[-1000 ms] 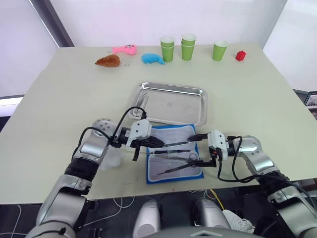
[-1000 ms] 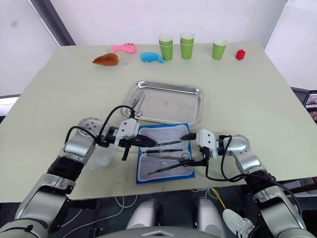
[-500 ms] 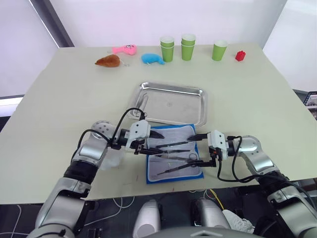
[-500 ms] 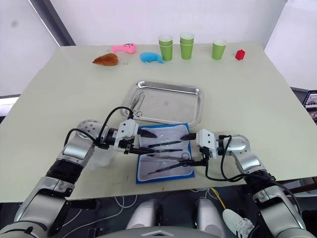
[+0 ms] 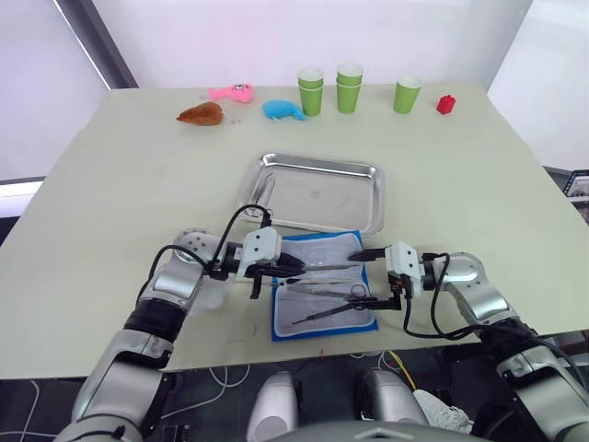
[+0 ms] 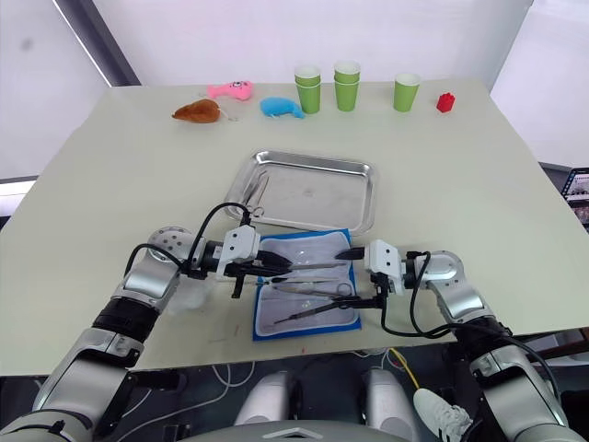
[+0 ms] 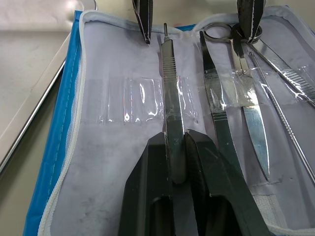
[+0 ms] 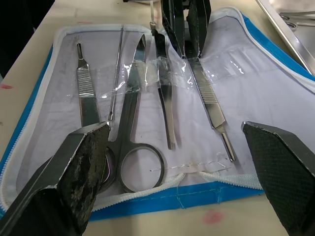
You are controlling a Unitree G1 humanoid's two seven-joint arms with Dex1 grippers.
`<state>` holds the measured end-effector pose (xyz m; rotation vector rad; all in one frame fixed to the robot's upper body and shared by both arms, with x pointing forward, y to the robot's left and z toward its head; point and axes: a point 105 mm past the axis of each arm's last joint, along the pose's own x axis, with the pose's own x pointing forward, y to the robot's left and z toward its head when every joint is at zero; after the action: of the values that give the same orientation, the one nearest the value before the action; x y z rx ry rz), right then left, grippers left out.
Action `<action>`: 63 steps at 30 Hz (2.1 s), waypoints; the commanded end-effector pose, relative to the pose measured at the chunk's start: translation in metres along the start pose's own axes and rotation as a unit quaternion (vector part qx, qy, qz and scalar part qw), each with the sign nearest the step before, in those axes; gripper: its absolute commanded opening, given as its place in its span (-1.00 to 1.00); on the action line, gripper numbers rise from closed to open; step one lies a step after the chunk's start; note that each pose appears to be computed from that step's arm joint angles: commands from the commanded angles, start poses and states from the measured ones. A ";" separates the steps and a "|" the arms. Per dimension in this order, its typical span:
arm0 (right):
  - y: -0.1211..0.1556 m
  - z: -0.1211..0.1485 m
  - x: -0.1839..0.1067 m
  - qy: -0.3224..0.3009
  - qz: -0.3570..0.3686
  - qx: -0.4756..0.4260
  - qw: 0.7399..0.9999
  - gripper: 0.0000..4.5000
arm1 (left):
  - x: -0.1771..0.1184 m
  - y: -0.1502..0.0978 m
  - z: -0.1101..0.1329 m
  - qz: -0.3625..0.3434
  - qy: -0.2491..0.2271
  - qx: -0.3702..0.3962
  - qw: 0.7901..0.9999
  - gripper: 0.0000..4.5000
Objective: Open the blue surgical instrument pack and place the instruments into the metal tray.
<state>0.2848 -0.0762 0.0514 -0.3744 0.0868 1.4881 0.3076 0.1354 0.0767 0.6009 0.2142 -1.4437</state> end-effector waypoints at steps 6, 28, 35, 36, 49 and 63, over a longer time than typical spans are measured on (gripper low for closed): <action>0.023 -0.039 0.002 0.072 0.031 0.048 0.996 1.00 | -0.001 0.001 0.002 -0.002 0.006 -0.003 1.000 -0.96; 0.026 -0.043 0.007 0.080 0.034 0.061 0.994 1.00 | -0.038 0.012 0.042 -0.022 0.115 -0.019 0.993 -0.96; 0.027 -0.043 0.007 0.080 0.033 0.063 0.994 1.00 | -0.049 0.009 0.042 -0.019 0.137 -0.023 0.990 -0.96; 0.027 -0.043 0.007 0.080 0.033 0.063 0.994 1.00 | -0.051 0.009 0.042 -0.018 0.139 -0.023 0.990 -0.96; 0.027 -0.043 0.009 0.078 0.035 0.063 0.994 1.00 | -0.086 0.005 0.044 -0.006 0.169 -0.022 0.985 -0.96; 0.029 -0.043 0.011 0.075 0.038 0.064 0.994 1.00 | -0.125 -0.010 0.049 -0.011 0.214 -0.045 0.976 -0.96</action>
<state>0.2844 -0.0670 0.0498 -0.3469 0.0903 1.4883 0.2725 0.2143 0.1592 0.7930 0.6545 -1.3150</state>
